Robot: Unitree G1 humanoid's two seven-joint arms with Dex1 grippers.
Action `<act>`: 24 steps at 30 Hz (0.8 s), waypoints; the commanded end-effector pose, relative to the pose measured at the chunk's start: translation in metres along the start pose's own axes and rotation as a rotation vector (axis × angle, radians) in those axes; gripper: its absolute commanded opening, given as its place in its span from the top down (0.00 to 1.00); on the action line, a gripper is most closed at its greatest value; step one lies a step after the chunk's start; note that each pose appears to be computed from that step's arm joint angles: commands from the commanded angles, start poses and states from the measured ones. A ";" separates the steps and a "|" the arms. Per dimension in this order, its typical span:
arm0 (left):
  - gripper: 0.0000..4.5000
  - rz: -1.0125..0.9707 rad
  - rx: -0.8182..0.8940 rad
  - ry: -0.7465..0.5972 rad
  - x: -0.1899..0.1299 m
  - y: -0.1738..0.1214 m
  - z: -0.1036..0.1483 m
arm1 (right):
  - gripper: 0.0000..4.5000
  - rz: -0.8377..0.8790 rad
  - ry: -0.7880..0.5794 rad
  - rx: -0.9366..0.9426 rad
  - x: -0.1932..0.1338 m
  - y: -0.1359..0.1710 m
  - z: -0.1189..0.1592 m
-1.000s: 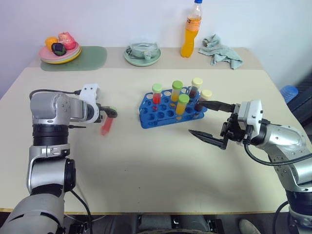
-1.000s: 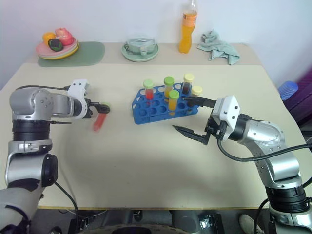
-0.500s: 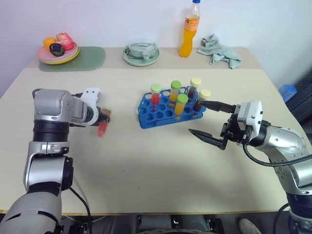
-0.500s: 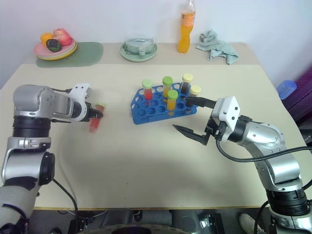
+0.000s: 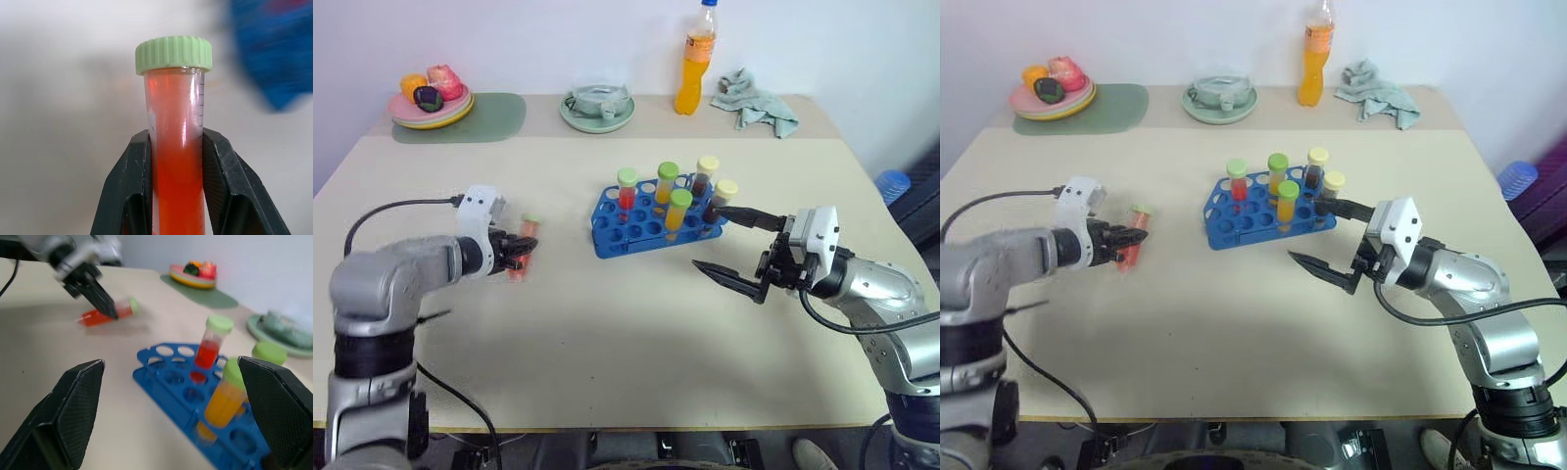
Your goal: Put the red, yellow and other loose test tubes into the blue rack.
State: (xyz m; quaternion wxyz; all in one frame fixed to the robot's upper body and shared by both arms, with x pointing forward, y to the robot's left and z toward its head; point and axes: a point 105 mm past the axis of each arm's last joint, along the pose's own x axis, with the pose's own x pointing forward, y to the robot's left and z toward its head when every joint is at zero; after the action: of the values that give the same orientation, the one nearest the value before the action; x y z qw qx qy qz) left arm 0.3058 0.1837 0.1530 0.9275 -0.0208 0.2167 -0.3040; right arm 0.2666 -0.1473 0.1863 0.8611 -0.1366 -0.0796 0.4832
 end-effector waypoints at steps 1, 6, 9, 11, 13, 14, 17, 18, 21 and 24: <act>0.81 -0.150 0.193 -0.250 -0.009 -0.034 0.029 | 0.00 -0.051 -0.013 0.005 -0.006 -0.003 0.002; 0.81 -0.253 0.288 -0.518 0.004 -0.055 0.046 | 0.00 -0.099 0.031 0.028 -0.015 0.000 -0.009; 0.81 -0.312 0.255 -0.646 0.016 -0.059 0.060 | 0.00 -0.140 0.052 0.047 -0.021 0.000 -0.015; 0.81 -0.377 0.238 -0.689 0.029 -0.065 0.063 | 0.00 -0.168 0.064 0.051 -0.026 0.001 -0.020; 0.81 -0.425 0.218 -0.713 0.045 -0.069 0.065 | 0.00 -0.202 0.075 0.051 -0.031 0.005 -0.025; 0.81 -0.442 0.213 -0.720 0.050 -0.070 0.066 | 0.00 -0.214 0.079 0.049 -0.033 0.007 -0.026; 0.81 -0.500 0.184 -0.738 0.066 -0.072 0.066 | 0.00 -0.252 0.078 0.045 -0.037 0.012 -0.027; 0.81 -0.517 0.175 -0.741 0.071 -0.073 0.066 | 0.00 -0.263 0.076 0.046 -0.038 0.013 -0.027; 0.81 -0.532 0.157 -0.751 0.081 -0.072 0.069 | 0.00 -0.281 0.076 0.036 -0.038 0.016 -0.026; 0.81 -0.544 0.171 -0.750 0.090 -0.074 0.074 | 0.00 -0.304 0.072 0.031 -0.038 0.019 -0.024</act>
State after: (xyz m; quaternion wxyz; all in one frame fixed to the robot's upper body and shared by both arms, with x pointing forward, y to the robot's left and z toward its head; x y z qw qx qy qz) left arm 0.3596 0.0680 0.1851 0.8337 -0.1226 -0.1458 -0.5183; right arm 0.2415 -0.1765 0.1445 0.9290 -0.1135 -0.0325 0.3506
